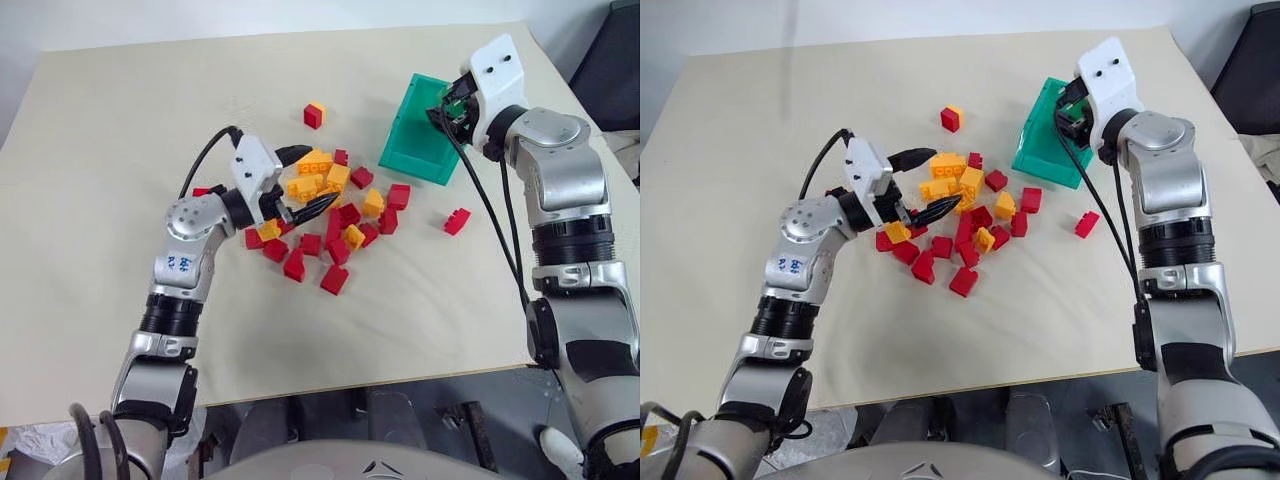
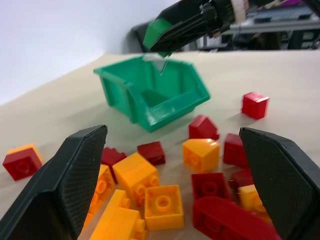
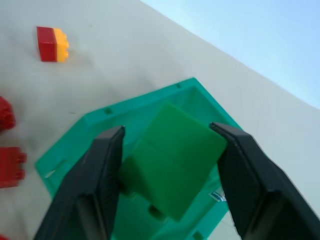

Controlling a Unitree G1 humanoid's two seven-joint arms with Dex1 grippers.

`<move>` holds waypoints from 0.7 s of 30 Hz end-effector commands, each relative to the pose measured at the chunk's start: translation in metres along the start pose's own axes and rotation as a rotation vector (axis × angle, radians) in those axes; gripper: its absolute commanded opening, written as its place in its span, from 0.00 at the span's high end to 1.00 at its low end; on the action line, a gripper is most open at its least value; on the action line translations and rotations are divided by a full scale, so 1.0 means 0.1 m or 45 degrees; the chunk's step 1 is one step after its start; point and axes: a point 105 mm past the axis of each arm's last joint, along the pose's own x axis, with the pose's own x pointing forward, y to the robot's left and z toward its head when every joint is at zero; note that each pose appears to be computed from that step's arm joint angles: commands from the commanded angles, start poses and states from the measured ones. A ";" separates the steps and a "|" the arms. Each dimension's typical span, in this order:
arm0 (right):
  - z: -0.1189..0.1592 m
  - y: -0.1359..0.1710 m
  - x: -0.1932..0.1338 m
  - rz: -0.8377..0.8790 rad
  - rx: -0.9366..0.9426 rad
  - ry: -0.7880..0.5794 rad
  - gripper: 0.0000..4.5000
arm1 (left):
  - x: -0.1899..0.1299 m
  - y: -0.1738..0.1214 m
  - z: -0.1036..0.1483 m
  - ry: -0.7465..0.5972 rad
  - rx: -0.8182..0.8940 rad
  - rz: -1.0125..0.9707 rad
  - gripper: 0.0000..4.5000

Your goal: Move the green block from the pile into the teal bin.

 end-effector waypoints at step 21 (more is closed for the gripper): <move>-0.36 0.61 -1.24 0.809 -0.099 -0.245 0.00 | -0.86 0.14 0.02 0.021 -0.151 0.016 0.00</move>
